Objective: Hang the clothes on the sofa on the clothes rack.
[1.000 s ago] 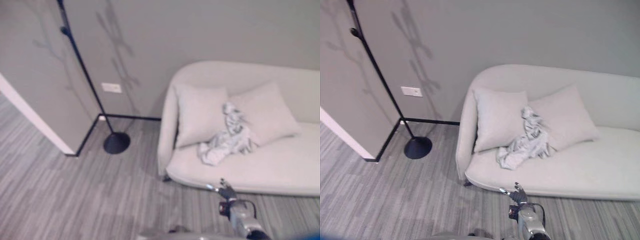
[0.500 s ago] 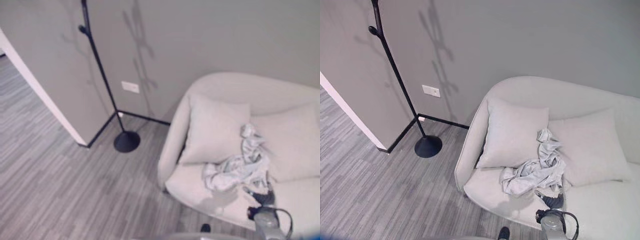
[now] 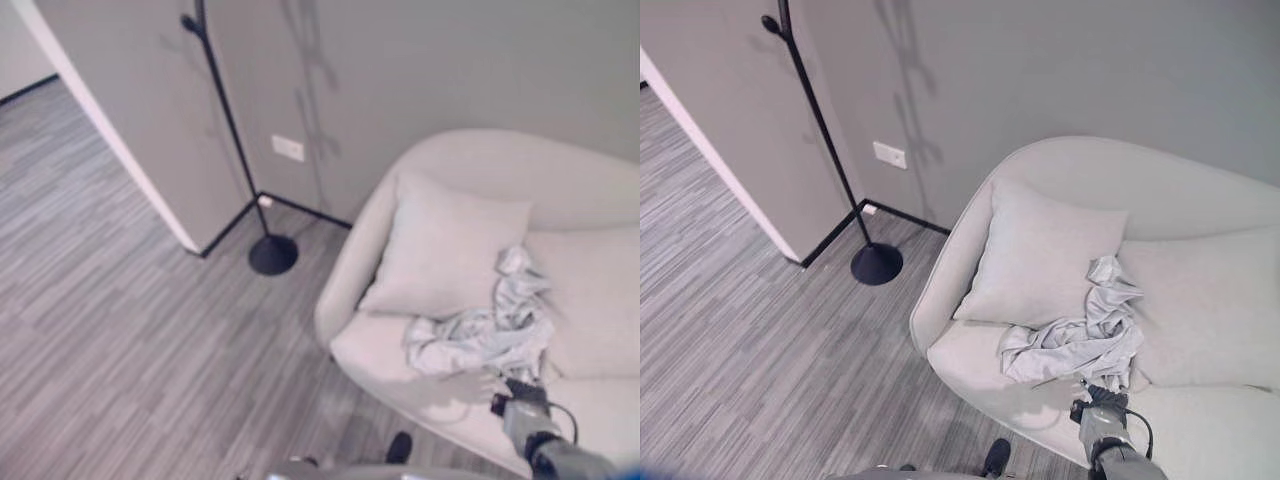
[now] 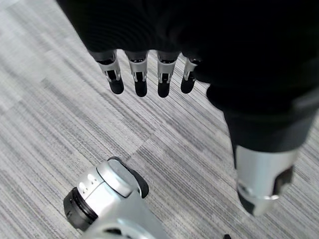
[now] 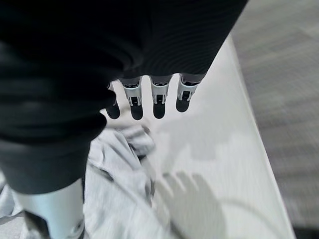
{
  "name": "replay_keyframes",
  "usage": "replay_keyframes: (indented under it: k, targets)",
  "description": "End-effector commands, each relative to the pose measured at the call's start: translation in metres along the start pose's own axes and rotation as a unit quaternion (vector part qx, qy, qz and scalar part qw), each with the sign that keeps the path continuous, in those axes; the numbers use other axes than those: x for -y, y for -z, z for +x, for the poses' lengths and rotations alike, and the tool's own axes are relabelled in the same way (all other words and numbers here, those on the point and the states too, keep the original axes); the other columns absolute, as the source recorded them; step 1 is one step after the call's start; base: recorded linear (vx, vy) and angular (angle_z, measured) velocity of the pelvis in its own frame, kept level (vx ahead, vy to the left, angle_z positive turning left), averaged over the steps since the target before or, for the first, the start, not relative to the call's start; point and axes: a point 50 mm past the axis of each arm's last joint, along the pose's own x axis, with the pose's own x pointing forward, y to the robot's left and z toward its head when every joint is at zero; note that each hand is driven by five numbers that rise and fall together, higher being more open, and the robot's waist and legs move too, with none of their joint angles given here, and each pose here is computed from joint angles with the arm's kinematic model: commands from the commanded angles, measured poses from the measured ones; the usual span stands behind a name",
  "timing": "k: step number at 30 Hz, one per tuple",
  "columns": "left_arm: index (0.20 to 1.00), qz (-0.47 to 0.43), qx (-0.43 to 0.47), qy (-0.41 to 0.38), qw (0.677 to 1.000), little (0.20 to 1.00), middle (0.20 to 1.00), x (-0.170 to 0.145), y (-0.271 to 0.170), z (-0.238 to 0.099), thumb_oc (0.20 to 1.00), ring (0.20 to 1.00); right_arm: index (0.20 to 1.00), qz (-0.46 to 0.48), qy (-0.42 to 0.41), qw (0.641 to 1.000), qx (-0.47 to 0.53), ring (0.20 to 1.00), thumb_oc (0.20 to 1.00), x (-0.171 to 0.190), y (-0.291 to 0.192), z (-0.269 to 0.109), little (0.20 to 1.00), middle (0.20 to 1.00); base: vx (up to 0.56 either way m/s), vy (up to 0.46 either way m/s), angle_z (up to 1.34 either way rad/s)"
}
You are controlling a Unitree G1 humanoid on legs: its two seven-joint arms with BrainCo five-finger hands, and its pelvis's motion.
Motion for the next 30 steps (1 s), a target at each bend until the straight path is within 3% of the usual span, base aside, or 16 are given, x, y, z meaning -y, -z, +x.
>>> replay_keyframes:
  k: [1,3,11,19,23,24,25,26,30]
  targets:
    - [1.0,-0.002,0.021,-0.004,1.0,1.0,1.0,0.01,-0.018,0.001,1.0,1.0,1.0,0.127,0.003,0.992,0.025,1.0,1.0,-0.008,-0.039,0.001,1.0,1.0,0.04,-0.05,0.47]
    - [1.0,-0.004,0.041,0.009,0.999,1.0,1.0,0.024,-0.028,-0.001,1.0,1.0,1.0,0.223,0.013,0.975,0.017,1.0,1.0,-0.019,-0.058,-0.003,1.0,1.0,0.04,-0.039,0.44]
    - [1.0,0.021,0.082,-0.008,0.996,1.0,1.0,0.031,-0.038,-0.004,1.0,1.0,1.0,0.303,0.1,0.947,0.016,1.0,1.0,0.002,-0.086,0.0,1.0,1.0,-0.02,0.015,0.42]
    - [1.0,0.066,0.138,-0.016,0.988,1.0,1.0,0.04,-0.052,-0.008,1.0,1.0,1.0,0.291,0.144,0.946,0.017,1.0,1.0,0.011,-0.105,-0.002,1.0,1.0,0.0,-0.01,0.14]
    - [1.0,0.091,0.219,0.002,0.971,1.0,1.0,0.053,-0.084,-0.017,1.0,1.0,1.0,0.272,0.131,0.953,0.0,1.0,1.0,0.005,-0.107,-0.003,1.0,1.0,-0.02,-0.053,0.14]
    - [1.0,0.094,0.235,0.005,0.967,1.0,1.0,0.054,-0.091,-0.019,1.0,1.0,0.592,0.279,0.115,0.953,-0.003,0.592,0.592,0.002,-0.109,-0.004,0.592,0.592,-0.01,-0.017,0.13]
    - [1.0,0.094,0.236,0.005,0.967,1.0,1.0,0.054,-0.091,-0.019,1.0,1.0,0.592,0.281,0.114,0.953,-0.003,0.592,0.592,0.002,-0.11,-0.004,0.592,0.592,-0.02,-0.002,0.09]
    - [1.0,0.101,0.266,0.007,0.959,1.0,1.0,0.053,-0.104,-0.022,1.0,1.0,0.2,0.289,0.095,0.953,0.001,0.2,0.2,0.002,-0.117,-0.004,0.2,0.2,-0.01,0.001,0.09]
    - [1.0,0.079,0.292,-0.001,0.953,1.0,1.0,0.044,-0.117,-0.025,1.0,1.0,0.2,0.311,0.057,0.948,0.022,0.2,0.2,-0.004,-0.129,-0.006,0.2,0.2,0.01,-0.007,0.11]
